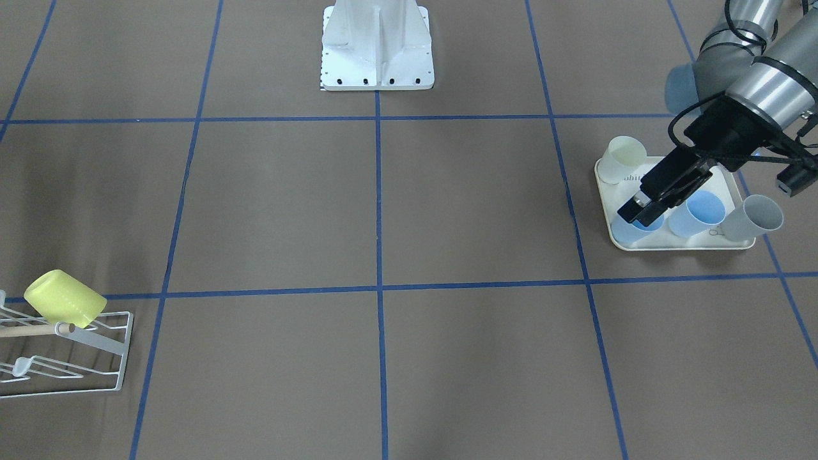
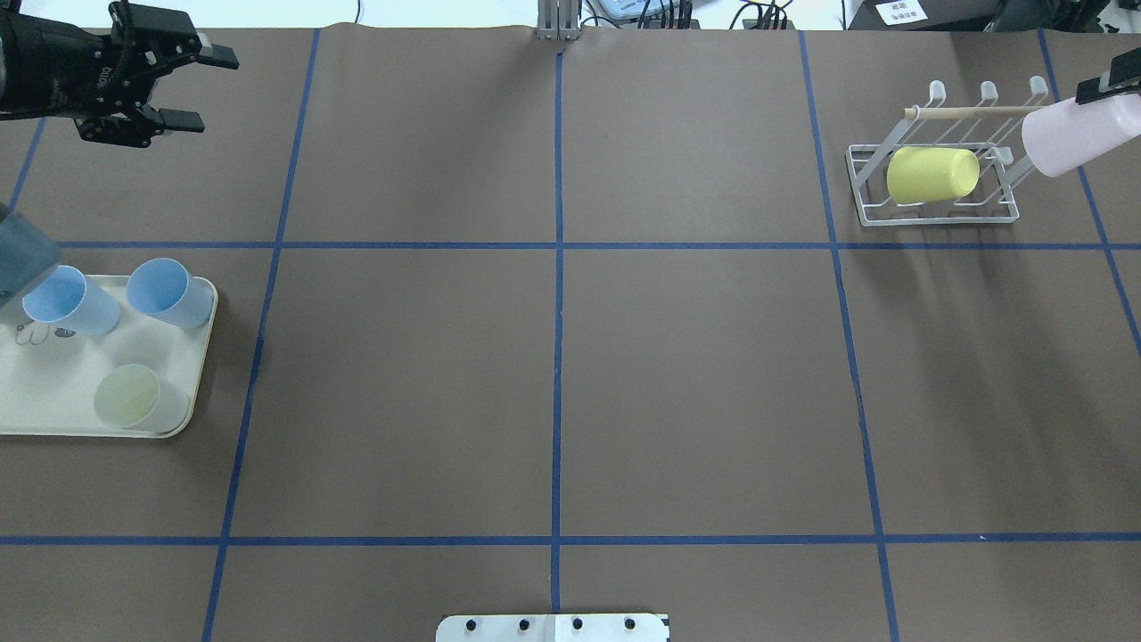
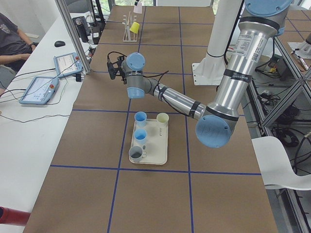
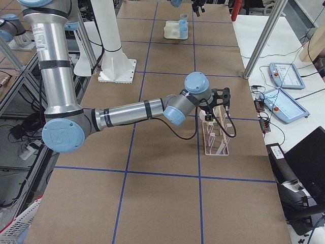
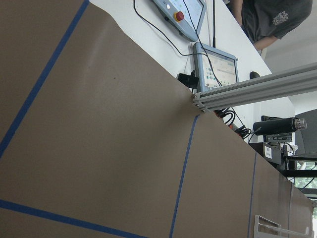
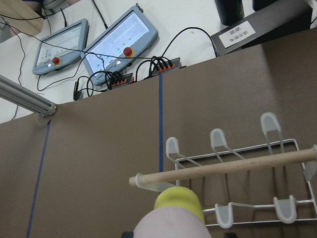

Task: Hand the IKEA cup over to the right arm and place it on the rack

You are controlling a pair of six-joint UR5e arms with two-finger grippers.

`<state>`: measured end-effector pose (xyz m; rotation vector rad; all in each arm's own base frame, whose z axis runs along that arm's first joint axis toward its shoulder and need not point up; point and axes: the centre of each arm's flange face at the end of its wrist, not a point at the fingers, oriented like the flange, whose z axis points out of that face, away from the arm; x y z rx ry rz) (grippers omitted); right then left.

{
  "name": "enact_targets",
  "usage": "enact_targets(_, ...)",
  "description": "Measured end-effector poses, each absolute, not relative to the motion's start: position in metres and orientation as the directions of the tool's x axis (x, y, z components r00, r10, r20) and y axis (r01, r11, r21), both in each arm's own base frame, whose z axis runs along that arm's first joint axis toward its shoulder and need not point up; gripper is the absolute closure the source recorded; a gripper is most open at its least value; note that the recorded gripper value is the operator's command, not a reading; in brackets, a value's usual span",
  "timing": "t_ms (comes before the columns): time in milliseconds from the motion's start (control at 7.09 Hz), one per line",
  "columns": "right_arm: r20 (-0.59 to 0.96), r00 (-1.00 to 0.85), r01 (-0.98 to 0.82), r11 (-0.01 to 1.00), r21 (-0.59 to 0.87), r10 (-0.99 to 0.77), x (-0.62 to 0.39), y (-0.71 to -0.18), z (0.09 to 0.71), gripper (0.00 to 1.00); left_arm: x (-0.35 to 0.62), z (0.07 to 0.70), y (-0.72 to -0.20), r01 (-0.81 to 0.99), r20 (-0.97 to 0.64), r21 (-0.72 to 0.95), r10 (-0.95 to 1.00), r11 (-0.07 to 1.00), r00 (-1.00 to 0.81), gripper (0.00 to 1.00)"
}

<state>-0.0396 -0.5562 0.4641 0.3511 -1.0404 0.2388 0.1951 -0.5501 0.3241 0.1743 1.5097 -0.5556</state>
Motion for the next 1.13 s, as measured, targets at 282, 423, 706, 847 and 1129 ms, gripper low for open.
enact_targets(282, 0.840, 0.541, -0.338, 0.926, 0.167, 0.046, -0.058, -0.564, 0.468, 0.86, 0.197, 0.325, -0.550, 0.447, -0.970, -0.229, -0.240, 0.864, -0.033, 0.00)
enact_targets(423, 0.828, 0.560, -0.331, 0.927, 0.177, 0.042, -0.062, -0.570, 0.465, 0.86, 0.197, 0.326, -0.549, 0.447, -0.970, -0.231, -0.242, 0.864, -0.032, 0.00)
enact_targets(706, 0.802, 0.596, -0.317, 0.925, 0.211, 0.021, -0.068, -0.576, 0.468, 0.86, 0.198, 0.328, -0.549, 0.448, -0.969, -0.232, -0.245, 0.864, -0.031, 0.00)
enact_targets(847, 0.795, 0.606, -0.311, 0.925, 0.218, 0.016, -0.073, -0.579, 0.469, 0.86, 0.198, 0.328, -0.549, 0.448, -0.969, -0.232, -0.244, 0.863, -0.031, 0.00)
enact_targets(1129, 0.783, 0.621, -0.304, 0.926, 0.222, 0.017, -0.082, -0.583, 0.474, 0.86, 0.198, 0.327, -0.548, 0.448, -0.969, -0.234, -0.245, 0.863, -0.034, 0.00)
